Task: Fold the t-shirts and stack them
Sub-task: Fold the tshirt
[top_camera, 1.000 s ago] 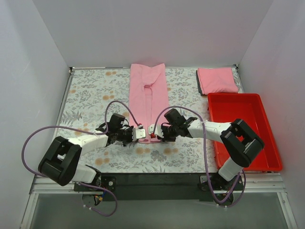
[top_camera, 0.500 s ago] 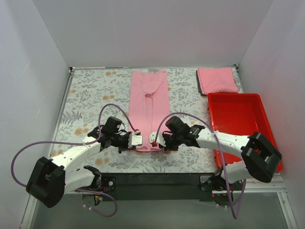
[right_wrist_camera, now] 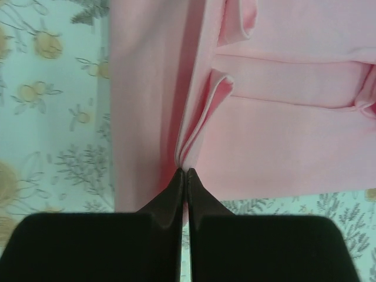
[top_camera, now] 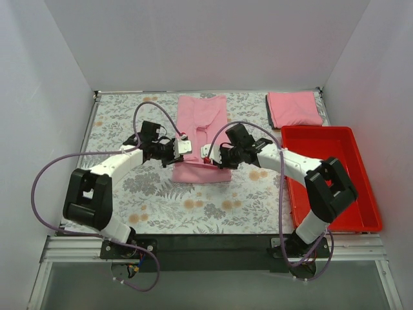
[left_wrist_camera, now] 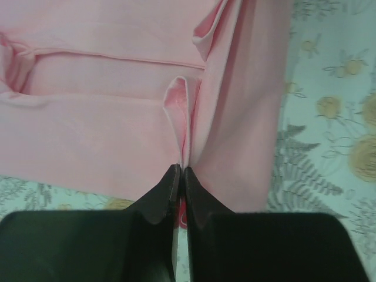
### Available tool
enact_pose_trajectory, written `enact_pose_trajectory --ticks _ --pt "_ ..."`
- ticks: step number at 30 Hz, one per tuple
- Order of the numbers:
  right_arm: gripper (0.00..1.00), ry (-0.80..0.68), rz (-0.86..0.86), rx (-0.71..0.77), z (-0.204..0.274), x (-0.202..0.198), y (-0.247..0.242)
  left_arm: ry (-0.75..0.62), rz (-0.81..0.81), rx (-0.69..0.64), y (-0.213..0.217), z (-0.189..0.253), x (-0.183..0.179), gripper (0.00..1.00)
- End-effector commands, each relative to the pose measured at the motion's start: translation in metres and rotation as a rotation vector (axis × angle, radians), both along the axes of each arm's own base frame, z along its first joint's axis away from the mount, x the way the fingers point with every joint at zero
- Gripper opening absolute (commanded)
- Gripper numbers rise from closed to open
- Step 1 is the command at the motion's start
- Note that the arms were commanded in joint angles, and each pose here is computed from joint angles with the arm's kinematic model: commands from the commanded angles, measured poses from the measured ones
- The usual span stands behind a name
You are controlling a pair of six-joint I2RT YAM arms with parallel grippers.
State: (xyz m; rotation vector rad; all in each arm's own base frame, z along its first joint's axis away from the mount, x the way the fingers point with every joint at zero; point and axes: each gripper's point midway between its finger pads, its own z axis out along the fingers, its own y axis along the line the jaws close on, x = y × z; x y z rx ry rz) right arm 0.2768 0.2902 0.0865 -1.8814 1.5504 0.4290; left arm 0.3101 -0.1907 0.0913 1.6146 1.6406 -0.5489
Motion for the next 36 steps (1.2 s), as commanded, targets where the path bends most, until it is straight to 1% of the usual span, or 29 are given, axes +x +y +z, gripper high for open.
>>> enact_pose_trajectory --ticks 1,2,3,5,6,9,10,12,13,14,16,17,18,19,26,27,28,29,30,31,32,33,34,36 --pt "0.01 -0.081 0.036 0.002 0.008 0.039 0.001 -0.145 -0.022 -0.029 -0.003 0.024 0.046 0.00" --pt "0.01 -0.108 0.031 0.013 0.017 0.052 0.004 -0.139 -0.021 -0.021 -0.002 0.016 0.053 0.00" --pt "0.01 -0.100 0.030 0.003 0.010 0.059 0.004 -0.171 -0.015 -0.025 -0.001 0.024 0.068 0.00" --pt "0.01 -0.141 0.025 0.015 0.019 0.082 0.006 -0.176 -0.004 -0.022 0.000 0.018 0.085 0.00" --pt "0.01 -0.133 0.023 0.004 0.011 0.089 0.005 -0.203 0.001 -0.022 0.001 0.023 0.098 0.00" --pt "0.01 -0.164 0.015 0.004 0.012 0.118 0.008 -0.211 0.015 -0.021 0.004 0.016 0.120 0.00" --pt "0.01 -0.171 0.008 0.008 0.012 0.126 0.006 -0.242 0.022 -0.025 0.004 0.023 0.132 0.00" --pt "0.01 -0.190 0.010 0.012 0.013 0.143 0.010 -0.235 0.035 -0.024 0.006 0.014 0.144 0.00" --pt "0.01 -0.194 0.004 0.013 0.012 0.150 0.009 -0.257 0.041 -0.028 0.005 0.019 0.154 0.00" --pt "0.01 -0.197 0.001 0.015 0.012 0.155 0.009 -0.243 0.039 -0.024 0.005 0.009 0.159 0.00" --pt "0.01 -0.214 0.000 0.013 0.010 0.169 0.012 -0.262 0.048 -0.021 0.006 0.010 0.170 0.00" --pt "0.01 -0.214 -0.001 0.013 0.008 0.173 0.012 -0.256 0.053 -0.019 0.007 0.002 0.174 0.00" --pt "0.01 -0.203 -0.002 0.007 0.000 0.176 0.013 -0.262 0.054 -0.019 0.007 0.001 0.177 0.00" --pt "0.01 -0.215 -0.005 0.012 0.003 0.182 0.014 -0.273 0.056 -0.016 0.008 0.001 0.181 0.00" --pt "0.01 -0.217 -0.012 -0.013 -0.010 0.192 0.015 -0.269 0.092 0.005 0.015 -0.017 0.196 0.00" --pt "0.04 -0.217 -0.022 -0.028 -0.013 0.194 0.013 -0.270 0.099 0.004 0.016 -0.018 0.197 0.08" --pt "0.11 -0.221 -0.027 -0.033 -0.014 0.195 0.012 -0.281 0.103 0.001 0.015 -0.016 0.200 0.13" --pt "0.28 -0.226 -0.040 -0.033 -0.012 0.197 0.012 -0.283 0.111 0.000 0.016 -0.016 0.202 0.19" --pt "0.37 -0.242 -0.060 -0.035 -0.007 0.203 0.011 -0.271 0.136 -0.005 0.017 -0.015 0.203 0.23" --pt "0.48 -0.246 -0.074 -0.026 -0.003 0.205 0.012 -0.287 0.154 -0.014 0.017 -0.010 0.208 0.30" --pt "0.55 -0.252 -0.091 -0.016 0.002 0.209 0.012 -0.292 0.174 -0.016 0.019 -0.006 0.211 0.31" --pt "0.59 -0.272 -0.102 0.001 0.015 0.214 0.014 -0.290 0.208 -0.016 0.021 -0.003 0.213 0.33" --pt "0.60 -0.283 -0.114 0.008 0.022 0.218 0.013 -0.313 0.232 -0.029 0.023 0.009 0.218 0.36" --pt "0.61 -0.298 -0.146 0.041 0.043 0.221 0.014 -0.312 0.282 -0.048 0.029 0.023 0.221 0.36"
